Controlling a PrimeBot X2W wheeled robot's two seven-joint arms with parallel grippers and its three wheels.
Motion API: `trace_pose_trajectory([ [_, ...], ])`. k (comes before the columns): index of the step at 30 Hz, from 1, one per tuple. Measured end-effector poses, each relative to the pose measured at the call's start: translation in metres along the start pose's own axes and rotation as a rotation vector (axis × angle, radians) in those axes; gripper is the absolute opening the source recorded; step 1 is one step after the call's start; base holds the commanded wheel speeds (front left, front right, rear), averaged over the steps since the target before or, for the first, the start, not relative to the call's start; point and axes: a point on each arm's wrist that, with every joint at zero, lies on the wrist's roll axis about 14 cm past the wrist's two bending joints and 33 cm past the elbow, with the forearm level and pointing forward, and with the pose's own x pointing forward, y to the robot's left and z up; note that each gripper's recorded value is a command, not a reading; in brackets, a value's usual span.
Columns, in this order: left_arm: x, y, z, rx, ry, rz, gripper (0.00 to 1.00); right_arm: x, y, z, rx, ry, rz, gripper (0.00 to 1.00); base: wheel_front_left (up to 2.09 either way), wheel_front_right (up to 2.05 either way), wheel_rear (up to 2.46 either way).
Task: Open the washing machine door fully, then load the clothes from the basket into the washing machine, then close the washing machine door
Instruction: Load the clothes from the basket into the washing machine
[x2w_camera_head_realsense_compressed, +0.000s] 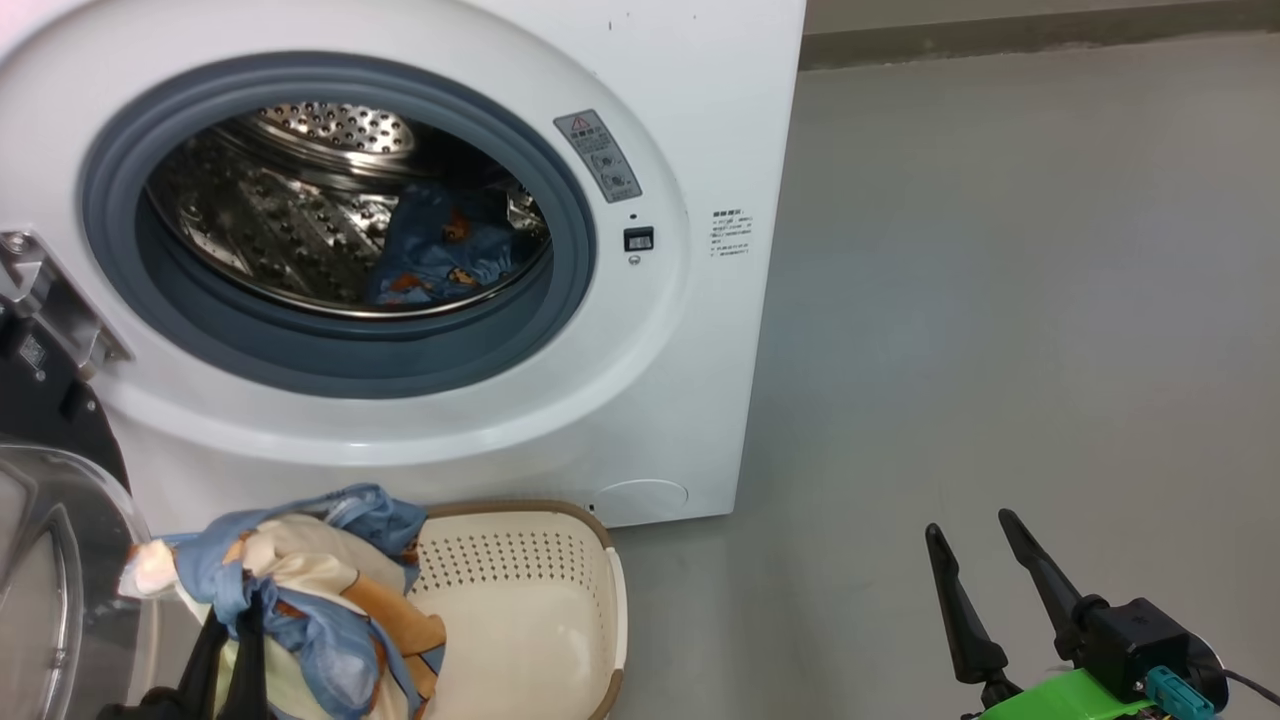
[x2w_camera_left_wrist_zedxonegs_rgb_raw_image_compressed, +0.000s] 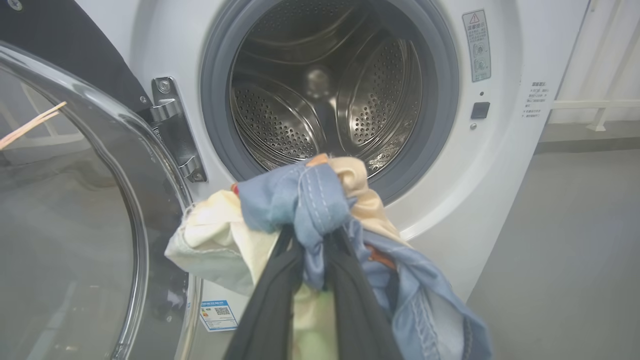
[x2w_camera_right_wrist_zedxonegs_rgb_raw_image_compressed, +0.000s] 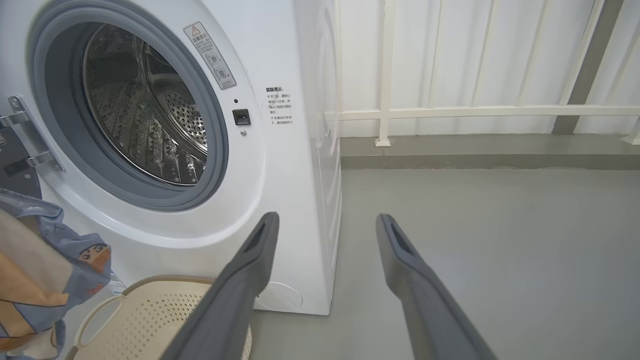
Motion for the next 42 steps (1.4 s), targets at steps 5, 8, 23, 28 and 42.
trace_pose_trajectory([
  [5,0.008,0.000,-0.002,-0.009,0.001,-0.002,0.00,0.003,0.000,-0.007,0.002,0.019,0.000,1.00,0.00,0.00,0.00],
  [8,0.020,0.001,0.002,-0.012,-0.014,0.003,0.00,0.005,0.000,-0.012,0.007,0.035,0.000,1.00,0.00,0.00,0.00],
  [23,0.089,-0.010,-0.003,-0.049,-0.032,-0.043,0.00,0.023,-0.005,-0.037,0.012,0.099,-0.009,1.00,0.00,0.00,0.00],
  [28,0.121,-0.014,-0.002,-0.044,-0.048,-0.074,0.00,0.035,-0.006,-0.043,0.010,0.106,-0.008,1.00,0.00,0.00,0.00],
  [42,0.211,-0.047,0.008,-0.044,-0.111,-0.172,0.00,0.046,-0.018,-0.065,-0.001,0.158,-0.034,1.00,0.00,0.00,0.00],
])
